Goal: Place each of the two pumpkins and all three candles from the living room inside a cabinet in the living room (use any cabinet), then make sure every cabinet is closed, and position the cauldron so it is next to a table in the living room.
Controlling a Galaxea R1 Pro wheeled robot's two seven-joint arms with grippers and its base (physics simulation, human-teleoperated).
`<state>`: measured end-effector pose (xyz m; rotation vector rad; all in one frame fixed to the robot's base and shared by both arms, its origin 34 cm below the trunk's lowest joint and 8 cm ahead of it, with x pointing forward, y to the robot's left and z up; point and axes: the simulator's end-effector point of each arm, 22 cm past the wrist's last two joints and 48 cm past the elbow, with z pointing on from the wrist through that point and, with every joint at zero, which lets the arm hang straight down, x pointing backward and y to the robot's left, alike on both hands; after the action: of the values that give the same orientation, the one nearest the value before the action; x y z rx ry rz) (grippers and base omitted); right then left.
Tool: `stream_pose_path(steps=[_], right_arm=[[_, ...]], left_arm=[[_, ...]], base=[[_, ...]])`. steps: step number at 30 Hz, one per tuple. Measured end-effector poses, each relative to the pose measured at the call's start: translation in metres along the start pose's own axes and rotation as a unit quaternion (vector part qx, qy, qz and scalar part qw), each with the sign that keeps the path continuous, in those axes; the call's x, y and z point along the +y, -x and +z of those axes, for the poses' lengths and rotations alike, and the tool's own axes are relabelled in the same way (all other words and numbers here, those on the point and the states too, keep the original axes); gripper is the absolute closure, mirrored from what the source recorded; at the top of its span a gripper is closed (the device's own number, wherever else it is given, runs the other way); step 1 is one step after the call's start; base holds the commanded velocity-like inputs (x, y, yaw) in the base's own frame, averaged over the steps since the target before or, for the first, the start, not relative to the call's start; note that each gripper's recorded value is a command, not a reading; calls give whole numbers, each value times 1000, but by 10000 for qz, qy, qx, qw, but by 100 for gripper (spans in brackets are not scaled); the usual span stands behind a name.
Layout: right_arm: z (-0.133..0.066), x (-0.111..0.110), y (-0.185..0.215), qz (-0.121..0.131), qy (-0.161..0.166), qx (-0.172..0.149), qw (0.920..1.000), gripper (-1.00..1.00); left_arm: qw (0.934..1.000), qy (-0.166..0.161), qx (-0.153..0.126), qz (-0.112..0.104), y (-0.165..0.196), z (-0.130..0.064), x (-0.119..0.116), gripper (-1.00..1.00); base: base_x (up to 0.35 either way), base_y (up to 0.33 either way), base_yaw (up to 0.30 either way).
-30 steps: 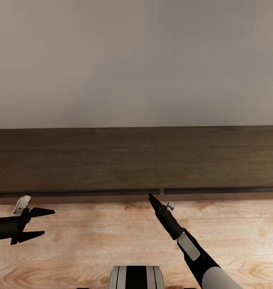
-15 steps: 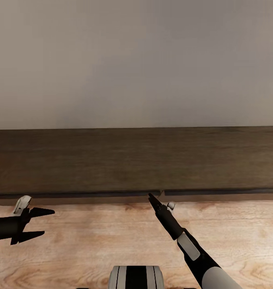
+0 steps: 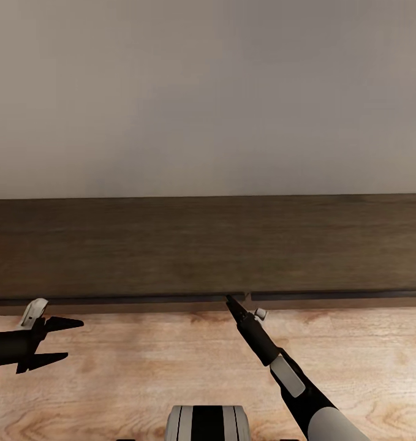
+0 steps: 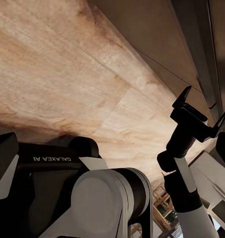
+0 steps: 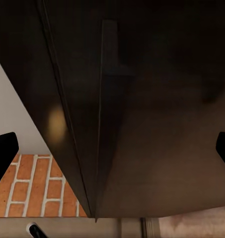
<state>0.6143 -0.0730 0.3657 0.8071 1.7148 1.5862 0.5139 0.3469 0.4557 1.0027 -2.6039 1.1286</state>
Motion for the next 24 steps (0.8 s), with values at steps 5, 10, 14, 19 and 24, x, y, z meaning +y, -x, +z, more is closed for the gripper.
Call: stream_pose_path(steps=[5,10,14,19,24], right_arm=[[0,0,-1,-2,6,10,10000,-100],[0,0,-1,-7,7,20,10000,-100],[0,1,-1,-9,12,21,10000,100],[0,1,-1,-14,7,29,10000,100],[0,0,-2,-14,-8,36,10000,100]], left_arm=[[10000,1,2,0,0,0,0,-100],[10000,0,2,0,0,0,0,-100],[10000,0,-1,0,0,0,0,-100],[10000,-1,-1,1,0,0,0,-100],[10000,0,0,1,0,0,0,-100]], base=[[0,0,0],[0,0,0],[0,0,0],[0,0,0],[0,0,0]])
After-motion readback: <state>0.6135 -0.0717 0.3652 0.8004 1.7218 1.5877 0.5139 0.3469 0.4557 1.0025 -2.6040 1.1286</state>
